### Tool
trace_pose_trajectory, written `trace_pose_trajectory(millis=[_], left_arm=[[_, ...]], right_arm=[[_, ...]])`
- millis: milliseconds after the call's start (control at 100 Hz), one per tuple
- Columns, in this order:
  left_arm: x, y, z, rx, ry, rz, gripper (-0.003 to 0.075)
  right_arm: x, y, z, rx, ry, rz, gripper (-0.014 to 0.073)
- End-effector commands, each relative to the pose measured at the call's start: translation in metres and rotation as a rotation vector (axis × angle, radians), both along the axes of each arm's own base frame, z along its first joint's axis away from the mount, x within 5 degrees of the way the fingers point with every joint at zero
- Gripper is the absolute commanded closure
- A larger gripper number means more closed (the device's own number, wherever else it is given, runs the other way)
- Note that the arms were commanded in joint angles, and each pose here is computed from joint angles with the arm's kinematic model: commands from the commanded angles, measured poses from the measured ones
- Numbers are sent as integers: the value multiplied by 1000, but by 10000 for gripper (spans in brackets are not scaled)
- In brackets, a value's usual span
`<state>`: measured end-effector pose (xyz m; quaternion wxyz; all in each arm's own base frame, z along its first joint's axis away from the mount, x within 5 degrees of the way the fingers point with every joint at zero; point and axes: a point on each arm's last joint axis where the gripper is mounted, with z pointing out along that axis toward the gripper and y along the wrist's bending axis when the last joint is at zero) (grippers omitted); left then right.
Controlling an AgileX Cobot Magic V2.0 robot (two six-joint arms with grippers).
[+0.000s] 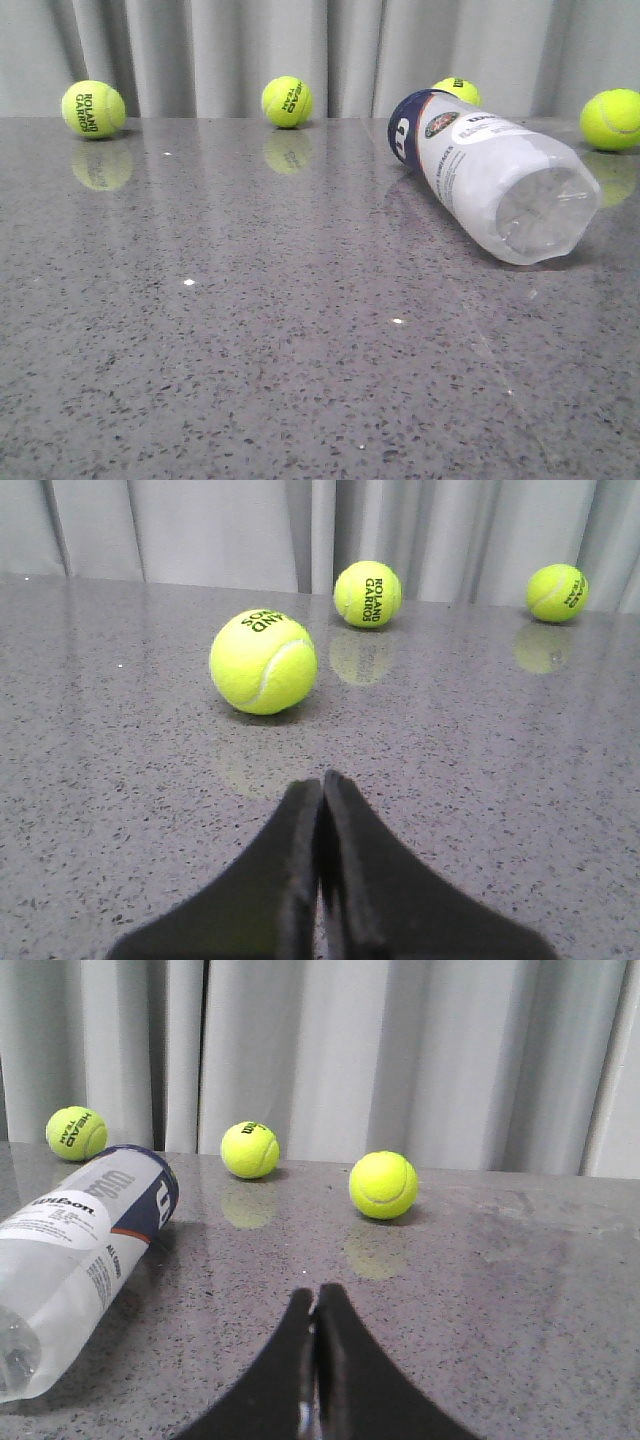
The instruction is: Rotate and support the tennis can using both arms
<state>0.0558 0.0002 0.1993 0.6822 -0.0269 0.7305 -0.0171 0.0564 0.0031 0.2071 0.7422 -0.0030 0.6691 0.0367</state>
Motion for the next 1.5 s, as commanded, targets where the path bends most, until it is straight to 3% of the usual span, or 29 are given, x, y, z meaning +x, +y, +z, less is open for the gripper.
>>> trace_pose_trajectory(millis=[0,780,960,1240,1490], left_arm=[[0,0,-7,-15,-63,3,740],[0,0,-7,-15,-63,3,740],[0,0,-7,-15,-63,3,740],[0,0,-7,-15,-63,3,740],[0,0,-7,-15,-63,3,740]], right_arm=[[-5,0,16,4,-134,-2,661],[-6,0,17,4,-149,-2,661],[-9,0,32,8,-203,-2,661],[-11,-1,75,-2,31,-11,661],[12,-1,106,-12,224,-14,661]])
